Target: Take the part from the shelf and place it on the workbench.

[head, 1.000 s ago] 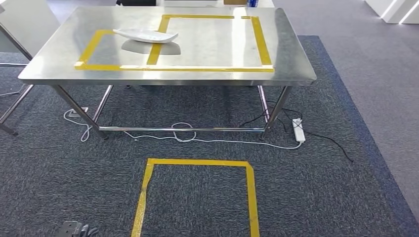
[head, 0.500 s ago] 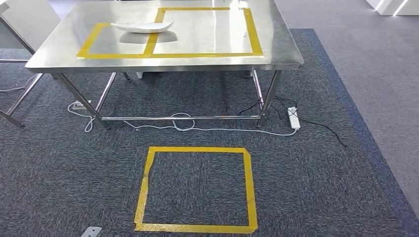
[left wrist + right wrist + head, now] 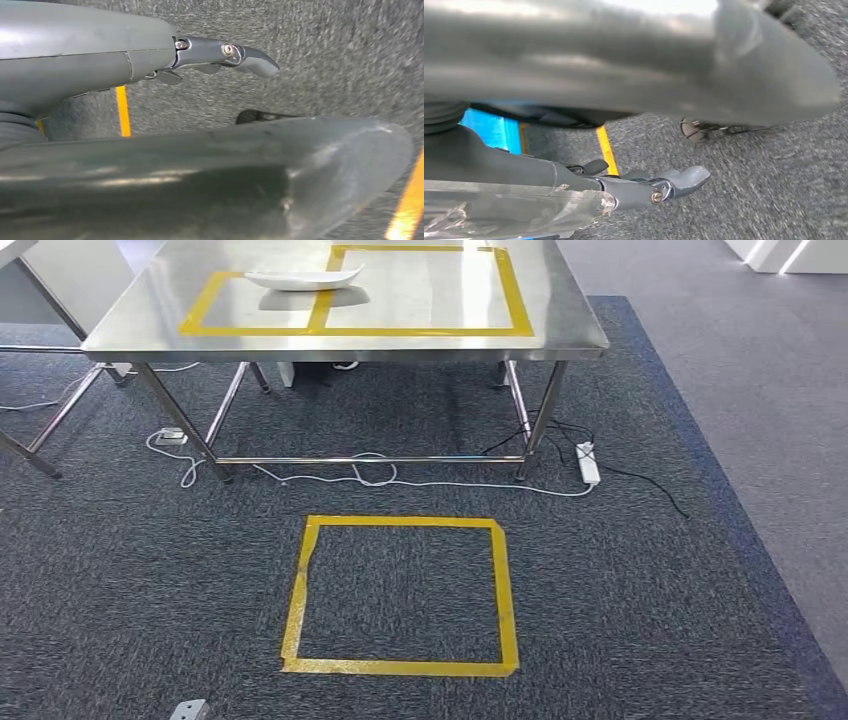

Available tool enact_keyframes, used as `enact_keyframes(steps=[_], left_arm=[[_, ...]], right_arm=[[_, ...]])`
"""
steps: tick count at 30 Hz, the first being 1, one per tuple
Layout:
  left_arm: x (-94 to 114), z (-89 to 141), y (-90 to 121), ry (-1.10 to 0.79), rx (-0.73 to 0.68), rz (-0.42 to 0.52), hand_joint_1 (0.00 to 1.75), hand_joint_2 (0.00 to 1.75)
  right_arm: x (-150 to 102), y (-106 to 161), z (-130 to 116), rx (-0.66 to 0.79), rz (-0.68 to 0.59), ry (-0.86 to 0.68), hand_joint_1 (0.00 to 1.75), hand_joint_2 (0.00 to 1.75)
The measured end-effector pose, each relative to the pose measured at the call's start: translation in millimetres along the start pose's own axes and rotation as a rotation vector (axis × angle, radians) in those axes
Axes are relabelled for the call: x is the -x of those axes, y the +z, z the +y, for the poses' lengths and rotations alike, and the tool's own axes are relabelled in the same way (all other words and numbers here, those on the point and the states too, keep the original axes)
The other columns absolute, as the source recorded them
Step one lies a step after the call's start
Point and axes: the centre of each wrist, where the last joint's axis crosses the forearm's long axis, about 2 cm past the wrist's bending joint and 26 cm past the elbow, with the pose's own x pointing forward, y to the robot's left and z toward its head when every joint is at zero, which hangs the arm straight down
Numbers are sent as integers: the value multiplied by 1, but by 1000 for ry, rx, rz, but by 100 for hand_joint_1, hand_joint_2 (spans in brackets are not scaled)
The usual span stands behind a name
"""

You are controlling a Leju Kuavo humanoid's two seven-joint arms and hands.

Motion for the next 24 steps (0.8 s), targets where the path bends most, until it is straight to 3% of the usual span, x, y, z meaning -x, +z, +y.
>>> enact_keyframes(steps=[9,16,24], left_arm=[[2,-7,1,-16,38,-25,0,0],[3,-8,1,-40,6,77,0,0],[7,-14,2,-58,-16,126,0,0]], right_arm=[[2,0,1,10,8,-18,0,0],[3,1,1,25,15,-9,0,0],[4,0,-2,123,-46,-7,0,0]])
